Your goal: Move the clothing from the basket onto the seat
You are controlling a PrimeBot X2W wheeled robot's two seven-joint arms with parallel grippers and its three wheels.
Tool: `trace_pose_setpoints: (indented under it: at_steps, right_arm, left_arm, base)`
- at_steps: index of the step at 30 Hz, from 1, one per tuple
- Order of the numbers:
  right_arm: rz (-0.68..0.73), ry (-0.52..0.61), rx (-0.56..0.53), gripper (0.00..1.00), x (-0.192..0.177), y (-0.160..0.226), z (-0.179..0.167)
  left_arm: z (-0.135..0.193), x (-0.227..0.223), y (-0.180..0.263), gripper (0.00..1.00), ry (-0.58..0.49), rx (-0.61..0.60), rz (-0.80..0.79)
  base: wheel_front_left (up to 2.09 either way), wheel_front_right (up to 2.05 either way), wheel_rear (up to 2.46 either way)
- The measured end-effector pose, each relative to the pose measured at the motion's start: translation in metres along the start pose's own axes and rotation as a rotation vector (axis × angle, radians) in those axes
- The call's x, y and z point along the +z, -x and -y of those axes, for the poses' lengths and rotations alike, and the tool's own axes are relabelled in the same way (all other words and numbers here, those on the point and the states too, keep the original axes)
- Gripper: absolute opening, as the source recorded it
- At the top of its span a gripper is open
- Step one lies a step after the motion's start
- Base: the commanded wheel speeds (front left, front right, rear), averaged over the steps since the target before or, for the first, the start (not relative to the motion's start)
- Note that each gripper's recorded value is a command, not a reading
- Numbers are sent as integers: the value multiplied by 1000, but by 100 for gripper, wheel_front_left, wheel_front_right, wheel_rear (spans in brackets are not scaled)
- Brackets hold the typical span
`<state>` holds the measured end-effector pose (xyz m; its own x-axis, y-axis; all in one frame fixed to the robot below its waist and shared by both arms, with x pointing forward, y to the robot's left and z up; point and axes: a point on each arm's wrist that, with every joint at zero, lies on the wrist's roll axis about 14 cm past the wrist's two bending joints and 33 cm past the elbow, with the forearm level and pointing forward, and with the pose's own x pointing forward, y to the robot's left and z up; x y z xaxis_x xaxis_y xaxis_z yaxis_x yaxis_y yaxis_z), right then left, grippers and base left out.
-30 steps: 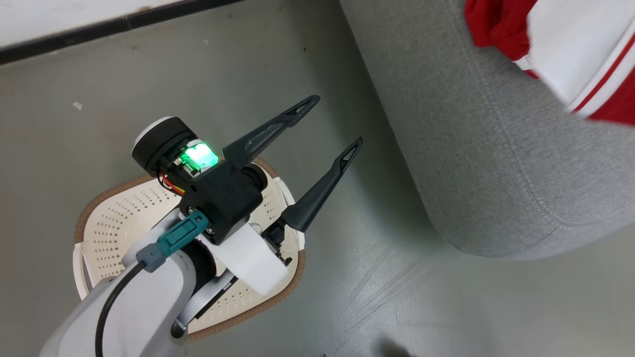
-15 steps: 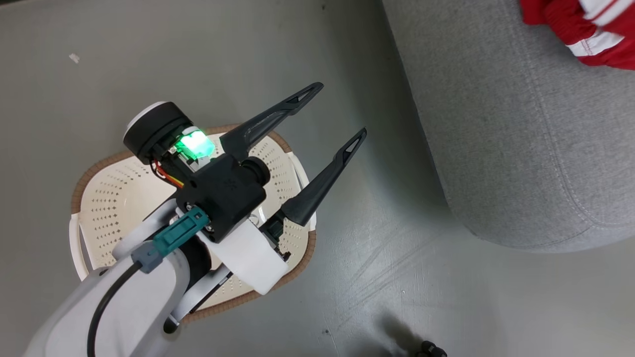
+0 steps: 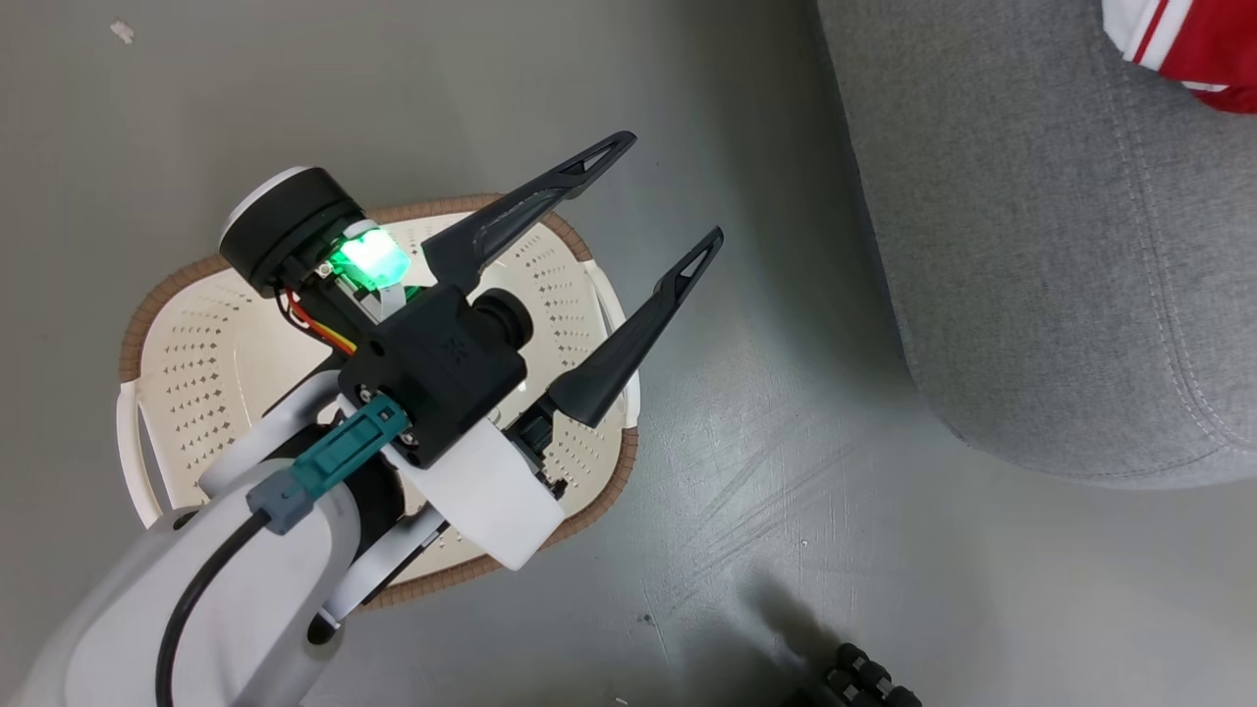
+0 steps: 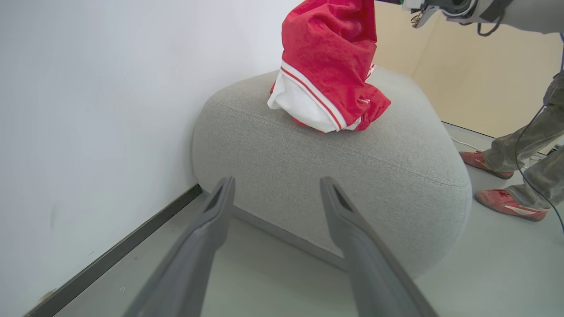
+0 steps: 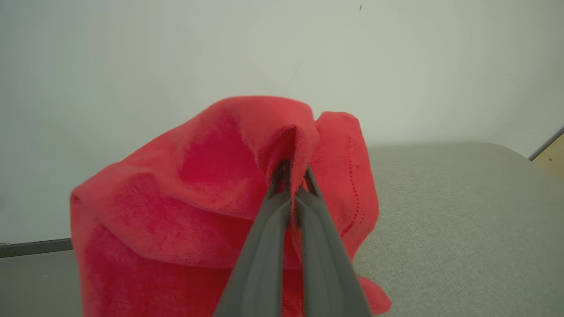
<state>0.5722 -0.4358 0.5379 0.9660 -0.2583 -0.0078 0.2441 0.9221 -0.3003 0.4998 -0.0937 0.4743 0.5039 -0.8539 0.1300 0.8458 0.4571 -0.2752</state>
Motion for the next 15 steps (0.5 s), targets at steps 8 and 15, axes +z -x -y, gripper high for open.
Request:
trace_pose_setpoints:
  at_steps: [8,15]
  right_arm:
    - [-167,-70,-5,0,-61,4,-15]
    - [-232,-101,-11,0,-84,6,-20]
  left_arm:
    - [-8,-15,4,100,8,7,-23]
    - [-13,-19,4,100,6,12,-27]
  base:
    - [0,0,0]
    - [0,0,0]
